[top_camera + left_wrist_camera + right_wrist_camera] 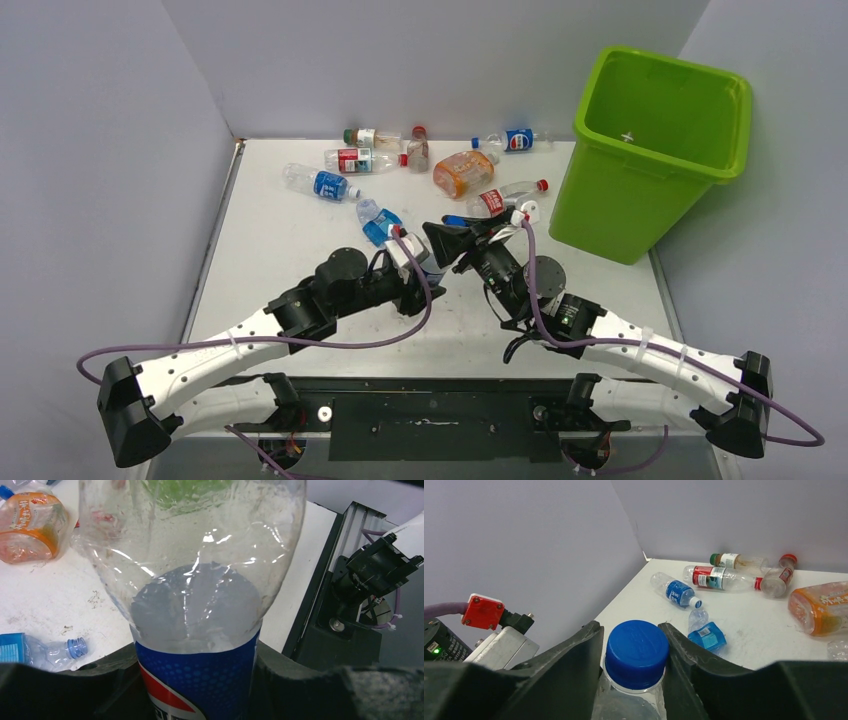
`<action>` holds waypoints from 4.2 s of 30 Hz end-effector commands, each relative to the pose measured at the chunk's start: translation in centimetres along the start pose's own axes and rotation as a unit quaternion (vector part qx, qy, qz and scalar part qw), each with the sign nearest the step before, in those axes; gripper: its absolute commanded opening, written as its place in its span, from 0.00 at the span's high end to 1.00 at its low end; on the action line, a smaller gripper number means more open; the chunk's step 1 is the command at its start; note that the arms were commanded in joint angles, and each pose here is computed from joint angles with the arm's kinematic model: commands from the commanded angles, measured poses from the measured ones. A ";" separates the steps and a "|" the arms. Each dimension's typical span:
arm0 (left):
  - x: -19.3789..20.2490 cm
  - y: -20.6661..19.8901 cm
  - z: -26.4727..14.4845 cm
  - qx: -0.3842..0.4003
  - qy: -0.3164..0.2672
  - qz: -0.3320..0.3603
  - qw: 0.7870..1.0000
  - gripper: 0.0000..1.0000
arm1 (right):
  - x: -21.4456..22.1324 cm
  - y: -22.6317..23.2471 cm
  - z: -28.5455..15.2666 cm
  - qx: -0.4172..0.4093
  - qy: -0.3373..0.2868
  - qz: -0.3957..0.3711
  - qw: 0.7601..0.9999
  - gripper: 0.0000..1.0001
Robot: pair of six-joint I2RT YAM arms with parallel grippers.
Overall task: Put the plastic bottles in the bin
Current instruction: Pick up the plastic bottle at the center of the board, then place the plastic bottle in the trash bin, then pick up the plastic bottle at the center of the board.
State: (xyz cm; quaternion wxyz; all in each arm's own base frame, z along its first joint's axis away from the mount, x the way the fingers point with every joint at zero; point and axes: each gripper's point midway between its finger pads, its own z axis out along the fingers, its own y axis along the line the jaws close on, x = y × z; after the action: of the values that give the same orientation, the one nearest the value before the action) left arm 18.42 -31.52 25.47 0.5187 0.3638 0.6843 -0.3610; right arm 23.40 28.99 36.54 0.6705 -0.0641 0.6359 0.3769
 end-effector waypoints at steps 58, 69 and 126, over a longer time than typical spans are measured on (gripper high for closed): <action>-5.0 3.0 -4.5 -0.134 -0.161 0.124 0.970 0.04 | -35.8 -29.4 -6.2 0.611 -0.378 -0.149 0.679 0.95; -5.0 2.6 -4.3 -0.123 -0.160 0.124 0.971 0.04 | -34.4 -30.3 -4.8 0.598 -0.336 -0.158 0.711 0.04; -5.4 7.9 -8.1 -0.297 -0.169 0.178 0.923 0.04 | 30.8 -15.0 10.9 0.037 0.326 -0.145 0.933 0.10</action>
State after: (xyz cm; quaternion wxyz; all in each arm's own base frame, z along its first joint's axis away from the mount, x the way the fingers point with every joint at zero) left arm 22.95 -21.06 29.96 0.7522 0.2520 0.6028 -0.0850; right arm 36.21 36.99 3.10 0.4395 -0.2473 0.8350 0.2202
